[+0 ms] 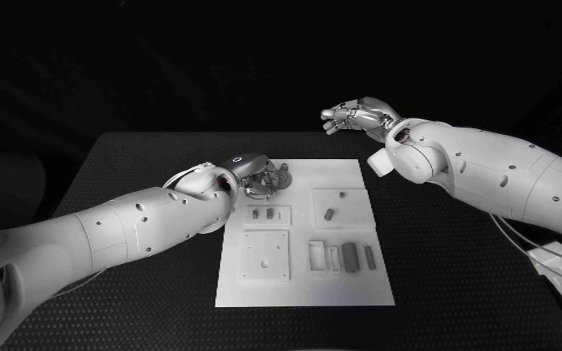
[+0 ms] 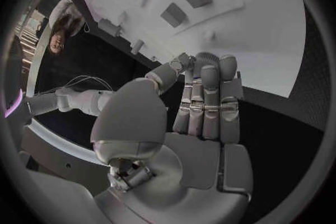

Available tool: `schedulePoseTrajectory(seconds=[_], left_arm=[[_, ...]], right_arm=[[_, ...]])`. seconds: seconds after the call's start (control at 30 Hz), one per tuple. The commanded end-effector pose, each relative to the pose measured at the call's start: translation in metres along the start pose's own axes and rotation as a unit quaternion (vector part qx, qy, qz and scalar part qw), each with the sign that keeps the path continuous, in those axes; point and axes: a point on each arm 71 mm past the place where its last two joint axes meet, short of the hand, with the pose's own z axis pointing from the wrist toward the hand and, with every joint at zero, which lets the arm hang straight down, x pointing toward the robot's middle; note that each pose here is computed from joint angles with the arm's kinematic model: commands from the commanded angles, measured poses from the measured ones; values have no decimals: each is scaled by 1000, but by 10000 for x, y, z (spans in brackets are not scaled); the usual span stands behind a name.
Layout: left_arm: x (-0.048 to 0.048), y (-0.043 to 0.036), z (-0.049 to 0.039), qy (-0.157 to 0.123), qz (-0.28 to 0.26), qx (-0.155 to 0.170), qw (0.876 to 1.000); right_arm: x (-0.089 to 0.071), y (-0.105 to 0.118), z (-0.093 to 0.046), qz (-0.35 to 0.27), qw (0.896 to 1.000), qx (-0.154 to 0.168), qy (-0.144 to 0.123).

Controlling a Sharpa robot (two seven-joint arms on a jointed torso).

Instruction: Assemble the parts on the task board

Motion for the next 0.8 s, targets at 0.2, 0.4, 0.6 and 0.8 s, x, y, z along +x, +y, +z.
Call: schedulePoseTrajectory(seconds=[0.2, 0.4, 0.6, 0.8], left_arm=[[-2, 75, -62, 38, -18, 1, 999], [-7, 152, -89, 44, 0, -5, 999], [-3, 160, -86, 47, 9, -5, 999], [11, 136, -42, 48, 17, -3, 999]], right_arm=[[5, -2, -6, -1, 1000, -6, 6], [6, -9, -9, -1, 1000, -5, 6], [6, -12, -10, -1, 1000, -5, 6], [14, -10, -7, -1, 1000, -5, 7]])
